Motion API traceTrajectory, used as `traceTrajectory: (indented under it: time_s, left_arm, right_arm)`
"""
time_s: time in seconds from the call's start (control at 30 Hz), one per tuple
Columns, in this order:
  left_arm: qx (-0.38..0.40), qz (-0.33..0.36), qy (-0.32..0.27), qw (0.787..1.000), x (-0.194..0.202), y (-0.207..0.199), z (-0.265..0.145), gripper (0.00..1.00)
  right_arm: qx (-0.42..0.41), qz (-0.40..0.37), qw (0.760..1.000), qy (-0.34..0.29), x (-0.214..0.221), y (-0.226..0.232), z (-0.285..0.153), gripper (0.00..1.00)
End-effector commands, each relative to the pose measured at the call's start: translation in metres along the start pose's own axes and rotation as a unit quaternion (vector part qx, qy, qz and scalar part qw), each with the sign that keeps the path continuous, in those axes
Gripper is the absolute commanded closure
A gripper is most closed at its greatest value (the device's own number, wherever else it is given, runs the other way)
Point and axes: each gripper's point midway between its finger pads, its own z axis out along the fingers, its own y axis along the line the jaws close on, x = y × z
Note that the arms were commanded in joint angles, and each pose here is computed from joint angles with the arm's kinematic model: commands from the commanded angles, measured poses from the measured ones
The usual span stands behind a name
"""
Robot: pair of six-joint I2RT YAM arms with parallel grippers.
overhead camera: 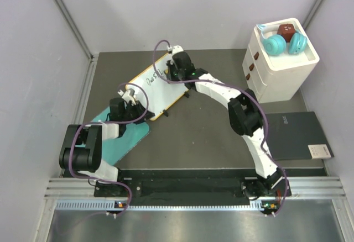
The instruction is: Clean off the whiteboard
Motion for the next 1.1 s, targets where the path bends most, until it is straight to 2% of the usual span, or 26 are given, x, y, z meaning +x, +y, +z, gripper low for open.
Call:
traceTrajectory:
  time_s: [0.0, 0.17, 0.3, 0.57, 0.77, 1.07]
  left_arm:
    - [-0.031, 0.037, -0.004, 0.999, 0.003, 0.012, -0.002, 1.00]
    - [-0.032, 0.039, -0.005, 0.999, 0.003, 0.011, -0.001, 1.00]
    - [-0.032, 0.039, -0.004, 0.999, 0.004, 0.011, -0.002, 1.00]
    - [-0.030, 0.043, -0.006, 0.999, 0.003, 0.009, -0.002, 1.00]
    - [-0.030, 0.046, -0.006, 0.998, 0.004, 0.009, -0.002, 1.00]
    - [-0.032, 0.049, -0.004, 0.998, 0.005, 0.008, -0.002, 1.00]
  right_arm:
    - [-0.121, -0.059, 0.991, 0.013, -0.008, 0.077, -0.015, 1.00]
    - [-0.138, -0.105, 0.985, 0.015, -0.001, 0.121, -0.025, 1.00]
    - [-0.103, -0.136, 0.985, 0.019, 0.017, 0.133, -0.016, 1.00]
    - [0.053, -0.134, 0.989, -0.026, 0.014, 0.087, 0.009, 1.00]
    - [0.078, -0.111, 0.990, -0.040, -0.001, 0.055, 0.018, 1.00]
    - [0.120, -0.031, 0.992, 0.002, 0.004, -0.048, 0.036, 1.00]
